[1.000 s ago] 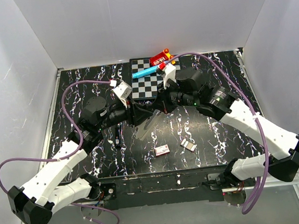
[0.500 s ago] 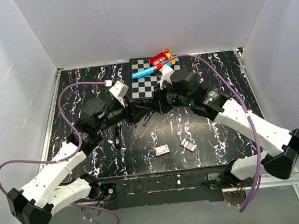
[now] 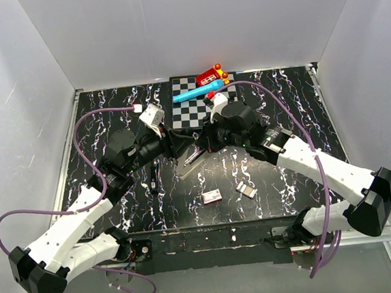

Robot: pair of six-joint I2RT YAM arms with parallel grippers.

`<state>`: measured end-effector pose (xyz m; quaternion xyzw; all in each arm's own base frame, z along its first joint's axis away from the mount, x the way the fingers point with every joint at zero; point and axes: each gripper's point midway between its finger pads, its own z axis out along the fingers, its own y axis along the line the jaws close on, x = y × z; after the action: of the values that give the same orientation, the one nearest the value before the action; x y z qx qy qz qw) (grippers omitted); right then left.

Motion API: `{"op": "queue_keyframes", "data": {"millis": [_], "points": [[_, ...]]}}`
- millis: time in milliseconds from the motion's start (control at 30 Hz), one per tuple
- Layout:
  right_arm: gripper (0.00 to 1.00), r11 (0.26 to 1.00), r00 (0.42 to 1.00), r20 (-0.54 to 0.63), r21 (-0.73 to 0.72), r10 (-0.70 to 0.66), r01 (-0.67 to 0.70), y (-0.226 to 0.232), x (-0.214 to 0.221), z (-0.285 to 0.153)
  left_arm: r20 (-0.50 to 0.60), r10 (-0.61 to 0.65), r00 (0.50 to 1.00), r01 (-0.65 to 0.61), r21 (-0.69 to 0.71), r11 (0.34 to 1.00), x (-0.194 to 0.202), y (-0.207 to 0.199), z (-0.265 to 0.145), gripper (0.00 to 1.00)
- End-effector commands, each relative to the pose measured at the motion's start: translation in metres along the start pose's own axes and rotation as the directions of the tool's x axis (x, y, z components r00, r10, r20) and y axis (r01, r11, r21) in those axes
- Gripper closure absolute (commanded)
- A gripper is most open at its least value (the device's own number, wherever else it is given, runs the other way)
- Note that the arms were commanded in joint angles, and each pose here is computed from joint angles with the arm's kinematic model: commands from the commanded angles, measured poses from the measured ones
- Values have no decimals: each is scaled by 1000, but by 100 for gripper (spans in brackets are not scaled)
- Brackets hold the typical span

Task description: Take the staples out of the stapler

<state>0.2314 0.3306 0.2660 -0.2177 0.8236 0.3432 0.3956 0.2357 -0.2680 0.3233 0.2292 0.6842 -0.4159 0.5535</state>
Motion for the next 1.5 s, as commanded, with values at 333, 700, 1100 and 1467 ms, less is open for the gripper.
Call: {"op": "queue_keyframes", "data": {"millis": [333, 700, 1100, 1467], "points": [[99, 998, 997, 59, 45, 39, -42, -21, 18, 26, 308, 31, 951, -4, -88, 996, -70, 8, -7, 100], [99, 996, 997, 65, 74, 51, -55, -33, 28, 37, 346, 36, 938, 14, -141, 990, -78, 22, 5, 100], [99, 994, 995, 54, 70, 83, -87, -38, 37, 53, 393, 72, 917, 24, -233, 972, -93, 41, 13, 100], [99, 993, 993, 40, 47, 109, -111, -42, 45, 70, 419, 101, 902, 18, -269, 963, -105, 49, 22, 100]]}}
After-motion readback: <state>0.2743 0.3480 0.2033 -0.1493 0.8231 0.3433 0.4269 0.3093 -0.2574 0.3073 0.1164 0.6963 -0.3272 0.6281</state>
